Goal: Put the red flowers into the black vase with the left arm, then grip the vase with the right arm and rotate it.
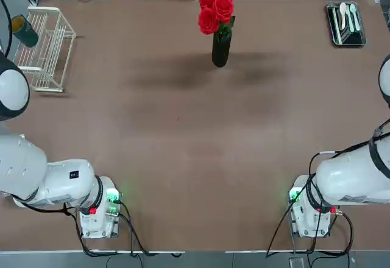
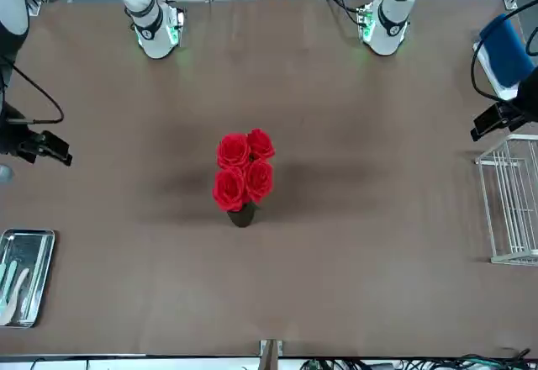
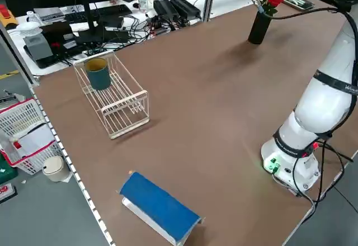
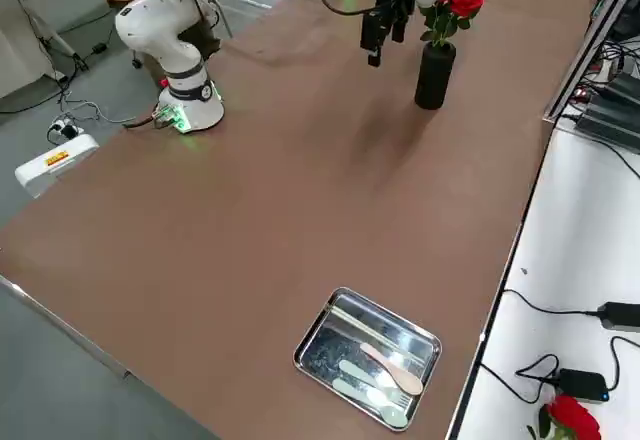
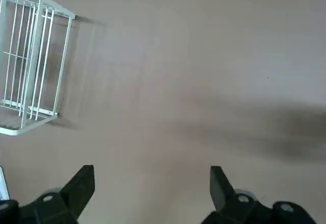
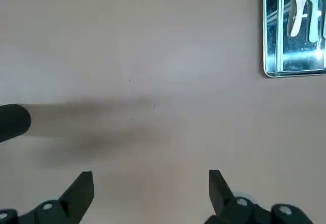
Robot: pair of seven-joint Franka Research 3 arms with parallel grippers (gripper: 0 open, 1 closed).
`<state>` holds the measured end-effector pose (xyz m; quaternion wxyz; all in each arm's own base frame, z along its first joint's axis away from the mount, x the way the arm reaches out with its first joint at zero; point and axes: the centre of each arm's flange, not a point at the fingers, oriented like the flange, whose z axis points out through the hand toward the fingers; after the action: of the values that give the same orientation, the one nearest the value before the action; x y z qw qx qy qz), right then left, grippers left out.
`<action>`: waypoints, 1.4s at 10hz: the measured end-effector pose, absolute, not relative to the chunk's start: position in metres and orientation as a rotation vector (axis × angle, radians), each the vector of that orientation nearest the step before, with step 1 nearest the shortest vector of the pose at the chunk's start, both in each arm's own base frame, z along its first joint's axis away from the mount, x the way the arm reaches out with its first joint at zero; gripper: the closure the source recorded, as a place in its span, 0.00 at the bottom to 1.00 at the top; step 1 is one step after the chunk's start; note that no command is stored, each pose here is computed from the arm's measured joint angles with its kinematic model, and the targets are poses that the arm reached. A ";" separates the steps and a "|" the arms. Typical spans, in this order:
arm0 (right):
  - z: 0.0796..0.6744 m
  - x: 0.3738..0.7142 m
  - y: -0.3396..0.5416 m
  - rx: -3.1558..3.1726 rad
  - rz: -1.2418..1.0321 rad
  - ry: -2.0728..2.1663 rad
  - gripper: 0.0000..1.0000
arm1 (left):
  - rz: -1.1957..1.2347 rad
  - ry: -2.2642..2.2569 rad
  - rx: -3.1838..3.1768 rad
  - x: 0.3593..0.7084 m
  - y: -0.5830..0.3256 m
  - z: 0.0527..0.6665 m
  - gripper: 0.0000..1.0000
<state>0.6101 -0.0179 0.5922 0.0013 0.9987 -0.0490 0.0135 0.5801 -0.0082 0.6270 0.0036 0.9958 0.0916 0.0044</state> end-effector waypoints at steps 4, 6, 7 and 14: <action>0.596 0.611 -0.018 3.130 0.066 -0.187 0.00 | 0.014 0.287 3.121 0.580 -0.008 0.627 0.00; 0.596 0.611 -0.020 3.128 0.062 -0.192 0.00 | 0.014 0.287 3.121 0.580 -0.008 0.627 0.00; 0.596 0.611 -0.020 3.128 0.061 -0.196 0.00 | 0.014 0.287 3.121 0.580 -0.008 0.627 0.00; 0.594 0.609 -0.023 3.127 0.038 -0.203 0.00 | 0.014 0.288 3.121 0.580 -0.008 0.627 0.00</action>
<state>0.6092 -0.0225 0.5942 0.0040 0.9978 -0.0647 0.0122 0.5801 -0.0080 0.6270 0.0036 0.9958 0.0918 0.0044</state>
